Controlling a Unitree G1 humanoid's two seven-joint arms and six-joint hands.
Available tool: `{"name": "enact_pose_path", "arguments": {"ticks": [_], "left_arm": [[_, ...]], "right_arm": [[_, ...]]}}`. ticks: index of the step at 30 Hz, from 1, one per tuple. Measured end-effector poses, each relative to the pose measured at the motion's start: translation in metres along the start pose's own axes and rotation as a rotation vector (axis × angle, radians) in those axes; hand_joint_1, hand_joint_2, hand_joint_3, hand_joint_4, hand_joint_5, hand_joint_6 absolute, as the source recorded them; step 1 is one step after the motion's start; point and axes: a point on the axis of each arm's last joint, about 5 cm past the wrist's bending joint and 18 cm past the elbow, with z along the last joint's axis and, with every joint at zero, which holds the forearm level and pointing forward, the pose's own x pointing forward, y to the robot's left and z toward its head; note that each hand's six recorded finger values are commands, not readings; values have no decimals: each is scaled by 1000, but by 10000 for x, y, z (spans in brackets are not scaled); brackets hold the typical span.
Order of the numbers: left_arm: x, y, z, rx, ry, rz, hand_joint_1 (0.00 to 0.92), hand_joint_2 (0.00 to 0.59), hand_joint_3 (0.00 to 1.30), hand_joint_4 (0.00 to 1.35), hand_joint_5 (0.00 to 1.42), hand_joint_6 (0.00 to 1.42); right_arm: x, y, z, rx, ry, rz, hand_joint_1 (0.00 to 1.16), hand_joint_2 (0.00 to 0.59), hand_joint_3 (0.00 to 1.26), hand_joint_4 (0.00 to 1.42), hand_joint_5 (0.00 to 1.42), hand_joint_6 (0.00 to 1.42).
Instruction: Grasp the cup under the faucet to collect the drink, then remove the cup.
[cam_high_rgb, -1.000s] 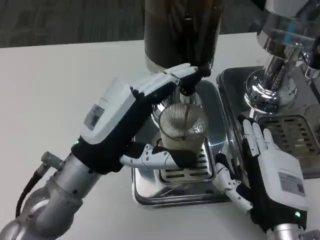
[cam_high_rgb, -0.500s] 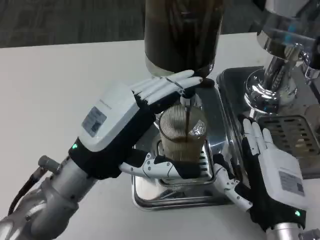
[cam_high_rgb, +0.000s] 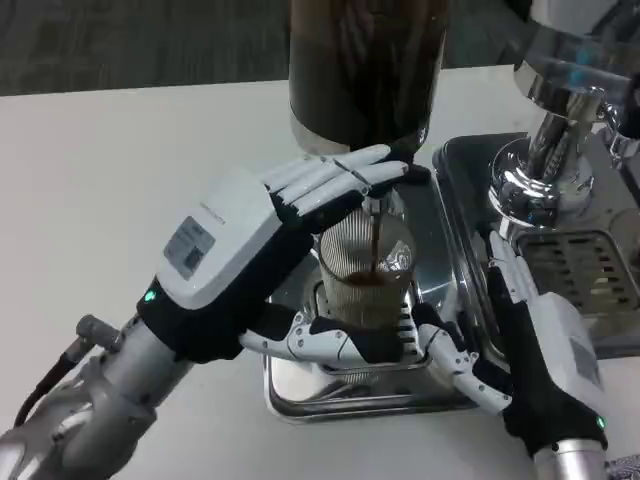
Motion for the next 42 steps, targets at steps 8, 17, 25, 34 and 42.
{"name": "enact_pose_path", "arguments": {"ticks": [8, 17, 25, 34, 42], "left_arm": [[10, -7, 12, 38, -10, -11, 0, 104, 286, 204, 365, 365], [9, -8, 9, 43, -5, -11, 0, 109, 282, 204, 362, 365], [9, -11, 10, 43, -5, -13, 0, 111, 284, 204, 361, 365], [8, 1, 5, 47, -6, -16, 0, 133, 290, 204, 361, 365], [-1, 28, -7, 48, -2, -10, 0, 154, 293, 213, 370, 365]], "right_arm": [[-6, -4, -28, 25, -6, 10, 389, 259, 0, 0, 0, 199], [35, -10, -55, 127, -50, 70, 586, 218, 0, 0, 0, 181], [163, -9, -79, 213, -69, 146, 633, 196, 0, 0, 0, 163], [289, 24, -70, 277, -74, 162, 618, 187, 0, 0, 0, 138], [349, 39, -77, 291, -84, 172, 596, 201, 0, 0, 0, 132]]}}
